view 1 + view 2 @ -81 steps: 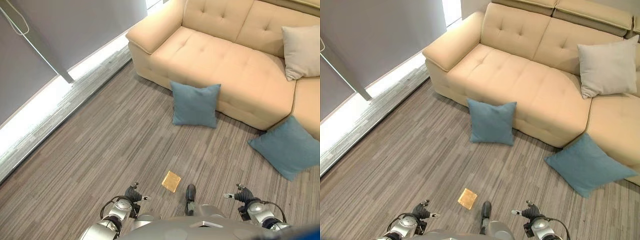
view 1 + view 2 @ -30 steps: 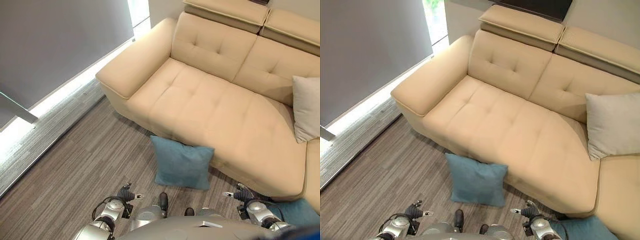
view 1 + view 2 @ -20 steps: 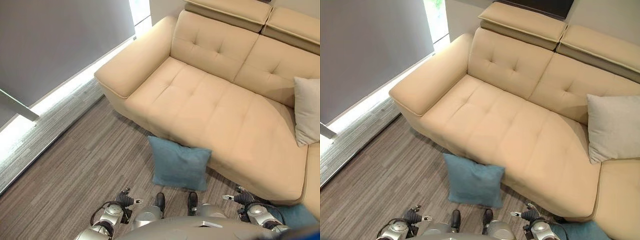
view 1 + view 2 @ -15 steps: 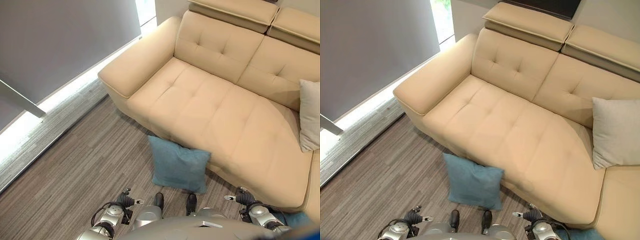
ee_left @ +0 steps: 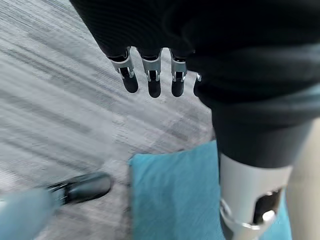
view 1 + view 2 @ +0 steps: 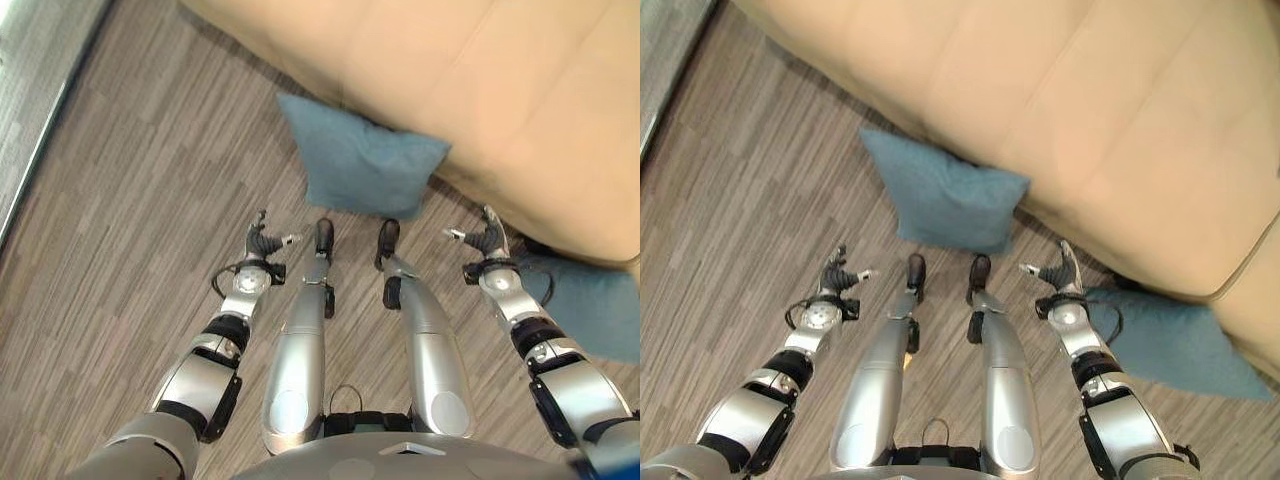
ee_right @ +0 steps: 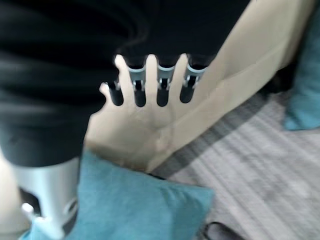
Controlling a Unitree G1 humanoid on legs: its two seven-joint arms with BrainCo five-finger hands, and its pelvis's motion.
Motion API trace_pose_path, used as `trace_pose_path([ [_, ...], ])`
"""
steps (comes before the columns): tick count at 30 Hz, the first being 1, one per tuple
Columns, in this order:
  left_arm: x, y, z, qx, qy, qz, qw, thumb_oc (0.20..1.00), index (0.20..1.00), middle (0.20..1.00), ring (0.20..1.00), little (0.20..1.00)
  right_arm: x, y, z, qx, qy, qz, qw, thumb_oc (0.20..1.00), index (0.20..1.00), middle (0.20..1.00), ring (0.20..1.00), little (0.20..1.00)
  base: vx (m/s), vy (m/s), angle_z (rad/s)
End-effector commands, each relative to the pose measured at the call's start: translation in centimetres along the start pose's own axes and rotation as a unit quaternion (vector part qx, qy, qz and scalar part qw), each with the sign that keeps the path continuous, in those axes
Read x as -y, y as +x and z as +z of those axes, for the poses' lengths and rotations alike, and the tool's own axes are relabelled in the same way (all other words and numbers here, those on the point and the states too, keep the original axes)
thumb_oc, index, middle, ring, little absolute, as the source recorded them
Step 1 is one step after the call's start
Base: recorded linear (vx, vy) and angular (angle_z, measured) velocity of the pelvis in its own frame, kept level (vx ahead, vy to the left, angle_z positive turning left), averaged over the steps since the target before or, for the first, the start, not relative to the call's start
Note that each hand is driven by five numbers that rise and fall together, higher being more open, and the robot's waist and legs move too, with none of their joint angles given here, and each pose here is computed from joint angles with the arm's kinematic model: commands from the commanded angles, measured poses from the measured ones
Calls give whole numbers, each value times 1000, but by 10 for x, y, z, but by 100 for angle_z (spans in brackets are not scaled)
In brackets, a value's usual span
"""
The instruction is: Pick up all the scattered cushions and arrange them neatly on the sofa.
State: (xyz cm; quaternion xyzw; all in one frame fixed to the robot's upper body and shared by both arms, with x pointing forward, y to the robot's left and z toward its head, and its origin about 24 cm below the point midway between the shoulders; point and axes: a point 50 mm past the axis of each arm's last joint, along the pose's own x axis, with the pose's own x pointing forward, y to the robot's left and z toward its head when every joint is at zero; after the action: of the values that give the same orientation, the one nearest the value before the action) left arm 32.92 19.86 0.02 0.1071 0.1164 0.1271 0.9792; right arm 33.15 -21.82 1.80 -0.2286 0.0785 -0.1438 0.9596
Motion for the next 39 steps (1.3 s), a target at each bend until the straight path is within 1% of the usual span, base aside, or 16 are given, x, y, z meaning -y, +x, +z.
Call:
trace_pose_path([
  [1,-10,-7,-12,1,-2,43,999,1000,1000,1000,1000,1000,-8,-16,-11,4,32,-34,999,1000,1000,1000,1000,1000,-64,66,5],
  [3,-12,2,6,27,-2,50,998,1000,1000,1000,1000,1000,-9,-9,5,30,41,-40,998,1000,1000,1000,1000,1000,-41,70,15],
  [5,-19,14,42,78,-4,69,995,1000,1000,1000,1000,1000,-5,2,40,85,54,-63,993,1000,1000,1000,1000,1000,-10,99,8],
  [10,-25,25,86,139,-17,83,987,1000,1000,1000,1000,1000,0,10,77,143,74,-99,982,1000,1000,1000,1000,1000,14,32,1],
  [11,-26,26,95,150,-22,87,985,1000,1000,1000,1000,1000,3,12,84,154,73,-111,979,1000,1000,1000,1000,1000,-14,46,2],
  [12,-26,28,131,200,-56,87,974,1000,1000,1000,1000,1000,7,15,112,192,97,-133,968,1000,1000,1000,1000,1000,-3,36,2],
  [14,-25,28,144,218,-67,86,970,1000,1000,1000,1000,1000,7,15,121,202,106,-134,964,1000,1000,1000,1000,1000,-5,31,3],
  [19,-20,27,174,252,-82,85,960,1000,1000,1000,1000,1000,-2,14,150,243,112,-118,956,1000,1000,1000,1000,1000,33,33,-6],
  [22,-8,23,205,287,-91,75,951,1000,1000,1000,1000,1000,-13,9,180,284,118,-97,947,1000,1000,1000,1000,1000,64,12,-5],
  [27,-3,19,242,323,-71,86,940,1000,1000,1000,1000,1000,-16,4,221,334,131,-86,929,1000,1000,1000,1000,1000,41,17,-7],
  [29,6,14,263,339,-79,86,933,1000,1000,1000,1000,1000,-18,-3,248,366,144,-80,916,1000,1000,1000,1000,1000,43,4,-16],
  [32,25,-1,295,380,-82,65,919,1000,1000,1000,1000,1000,-35,-15,276,384,164,-44,907,1000,1000,1000,1000,1000,4,-22,-5],
  [33,31,-7,305,393,-83,55,914,1000,1000,1000,1000,1000,-49,-23,285,387,180,-14,904,1000,1000,1000,1000,1000,-20,-15,-5],
  [34,34,-11,309,401,-95,43,910,605,605,605,605,605,-56,-26,289,387,184,5,904,489,489,489,489,489,0,0,0],
  [35,36,-14,312,406,-104,36,907,200,200,200,200,200,-59,-29,292,389,189,15,901,200,200,200,200,200,0,0,0],
  [39,32,-22,319,428,-146,21,892,200,200,200,200,200,-53,-33,301,408,200,17,891,200,200,200,200,200,0,0,0],
])
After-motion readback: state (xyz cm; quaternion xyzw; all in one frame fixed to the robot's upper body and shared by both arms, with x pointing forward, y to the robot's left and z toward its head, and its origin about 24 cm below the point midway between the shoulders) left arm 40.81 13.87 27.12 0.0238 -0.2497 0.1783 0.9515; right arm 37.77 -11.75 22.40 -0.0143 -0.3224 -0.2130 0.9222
